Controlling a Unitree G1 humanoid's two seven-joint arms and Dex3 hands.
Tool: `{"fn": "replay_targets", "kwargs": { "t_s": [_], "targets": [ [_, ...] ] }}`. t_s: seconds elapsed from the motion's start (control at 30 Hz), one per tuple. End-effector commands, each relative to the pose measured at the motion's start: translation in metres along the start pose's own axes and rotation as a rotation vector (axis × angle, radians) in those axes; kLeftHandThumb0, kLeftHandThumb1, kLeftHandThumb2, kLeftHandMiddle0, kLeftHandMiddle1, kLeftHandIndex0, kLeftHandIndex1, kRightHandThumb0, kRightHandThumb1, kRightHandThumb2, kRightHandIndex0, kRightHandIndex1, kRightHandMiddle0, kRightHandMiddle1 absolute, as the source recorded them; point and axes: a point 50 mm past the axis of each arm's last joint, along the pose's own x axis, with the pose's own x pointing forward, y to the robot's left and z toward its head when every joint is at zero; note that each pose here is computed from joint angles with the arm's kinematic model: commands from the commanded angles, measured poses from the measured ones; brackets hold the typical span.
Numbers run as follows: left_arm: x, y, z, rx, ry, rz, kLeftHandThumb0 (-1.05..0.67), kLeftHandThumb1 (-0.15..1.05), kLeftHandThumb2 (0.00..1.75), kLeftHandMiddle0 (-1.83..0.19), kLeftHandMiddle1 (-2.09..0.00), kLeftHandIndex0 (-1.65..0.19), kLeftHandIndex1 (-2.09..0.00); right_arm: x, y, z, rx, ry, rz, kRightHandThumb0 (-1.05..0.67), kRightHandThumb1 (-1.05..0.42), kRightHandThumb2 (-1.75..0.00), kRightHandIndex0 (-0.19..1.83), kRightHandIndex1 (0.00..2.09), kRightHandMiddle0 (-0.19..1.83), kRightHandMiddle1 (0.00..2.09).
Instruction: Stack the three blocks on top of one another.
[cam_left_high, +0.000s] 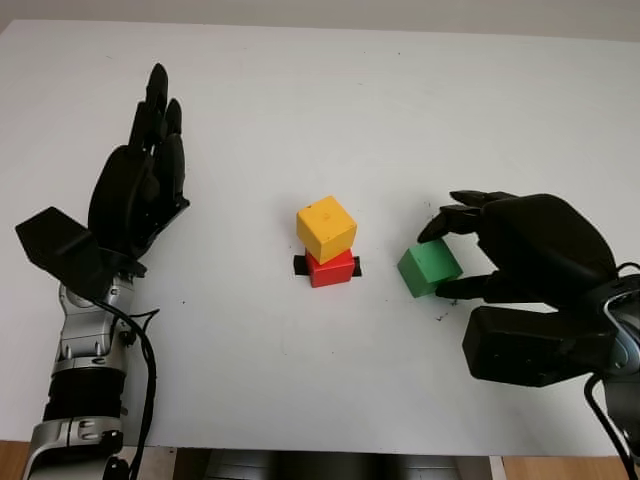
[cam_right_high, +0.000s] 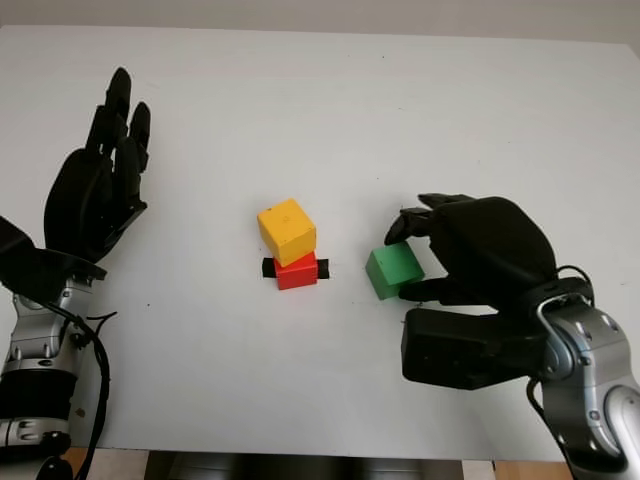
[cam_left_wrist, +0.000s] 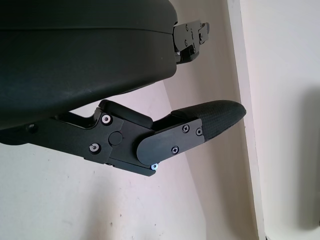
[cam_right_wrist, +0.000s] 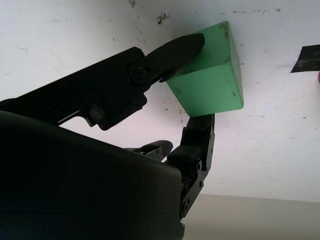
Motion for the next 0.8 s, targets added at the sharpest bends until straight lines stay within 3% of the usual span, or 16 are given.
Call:
{"fn": "replay_targets", "kwargs": {
  "t_s": [0.0,0.2,0.4,0.77],
  "targets": [
    [-0.003,0.0,-0.001,0.002,0.002,0.006,-0.67,1.05,0.74,0.19,0.0,0.19,0.0,-0.001,-0.001,-0.002,0.015,0.008,0.001,-0.44,-0.86,-0.05,0.47,0.08,0.59,0.92],
    [-0.002,-0.001,-0.001,0.0,0.003,0.014,-0.7,1.05,0.72,0.19,0.0,0.19,0.0,-0.002,-0.001,-0.006,0.094,-0.007,0.004,-0.4,-0.87,-0.06,0.47,0.07,0.64,0.94],
    [-0.002,-0.001,-0.003,0.009,0.015,0.011,-0.7,1.05,0.71,0.19,0.0,0.19,0.0,-0.001,-0.004,-0.013,0.22,-0.025,-0.022,-0.35,-0.89,-0.06,0.46,0.05,0.55,1.19],
    [-0.002,-0.003,-0.006,0.006,0.036,0.016,-0.71,1.05,0.71,0.19,0.0,0.19,0.0,0.017,-0.035,-0.033,0.5,-0.07,-0.08,-0.36,-0.91,-0.05,0.46,0.05,0.42,1.39]
  ]
}}
